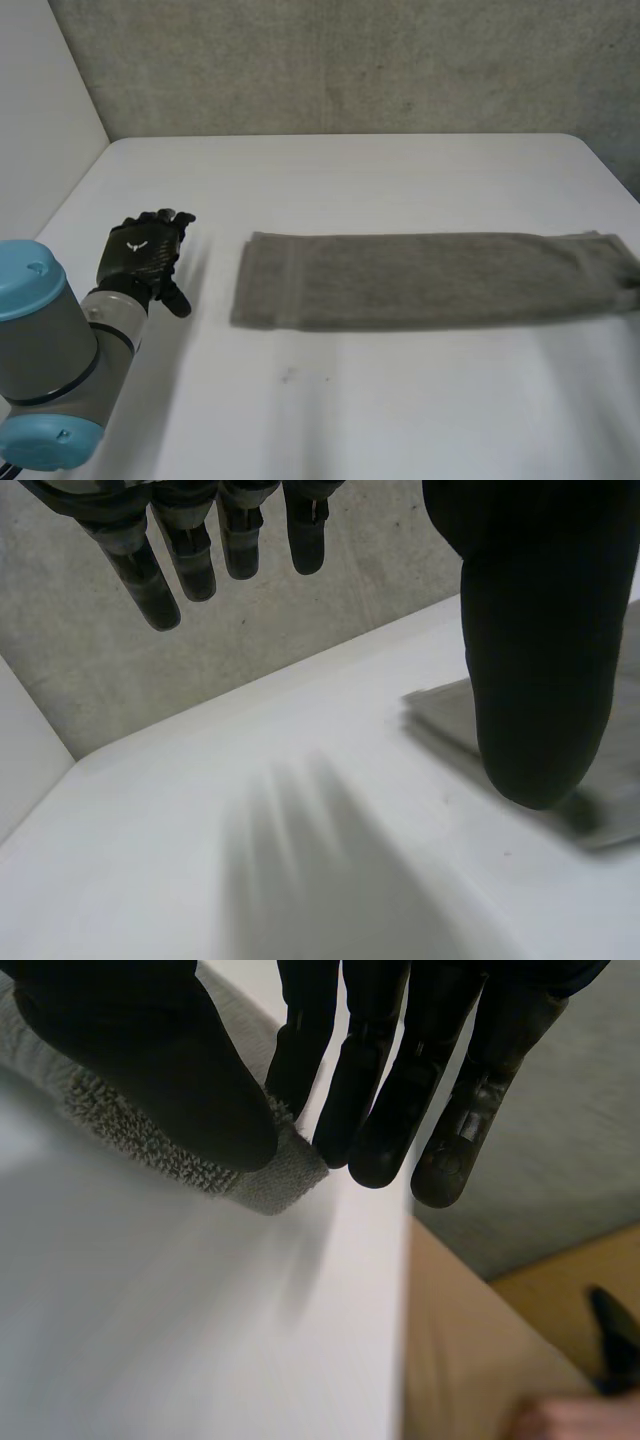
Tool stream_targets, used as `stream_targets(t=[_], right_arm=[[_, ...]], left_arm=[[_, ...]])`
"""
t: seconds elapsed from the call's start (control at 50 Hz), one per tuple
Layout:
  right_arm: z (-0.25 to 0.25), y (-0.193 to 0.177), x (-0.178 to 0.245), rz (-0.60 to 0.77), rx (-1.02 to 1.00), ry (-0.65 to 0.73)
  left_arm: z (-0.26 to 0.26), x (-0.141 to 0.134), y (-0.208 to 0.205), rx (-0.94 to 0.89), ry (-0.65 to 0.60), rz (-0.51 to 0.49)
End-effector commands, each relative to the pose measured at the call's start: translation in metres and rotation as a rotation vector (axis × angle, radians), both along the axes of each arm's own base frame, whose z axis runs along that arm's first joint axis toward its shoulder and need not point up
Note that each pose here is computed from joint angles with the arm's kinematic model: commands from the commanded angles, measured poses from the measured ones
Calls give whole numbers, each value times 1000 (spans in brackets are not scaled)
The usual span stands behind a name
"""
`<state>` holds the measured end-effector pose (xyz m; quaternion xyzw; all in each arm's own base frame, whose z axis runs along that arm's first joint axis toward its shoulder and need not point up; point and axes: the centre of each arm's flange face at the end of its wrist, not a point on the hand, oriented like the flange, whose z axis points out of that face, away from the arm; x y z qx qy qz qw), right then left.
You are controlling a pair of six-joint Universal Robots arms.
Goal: Fold the towel.
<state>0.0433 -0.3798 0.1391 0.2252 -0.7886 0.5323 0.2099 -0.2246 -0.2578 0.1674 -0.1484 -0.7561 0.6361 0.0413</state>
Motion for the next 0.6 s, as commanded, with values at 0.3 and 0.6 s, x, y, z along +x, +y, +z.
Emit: stream_targets(t=[0.3,0.6], right_arm=[[80,62,189,523,-245,-184],[5,190,354,1065,-94,-248]], left_arm=[[0,4,-1,1,-1,16],[0,5,-1,2,-1,19]])
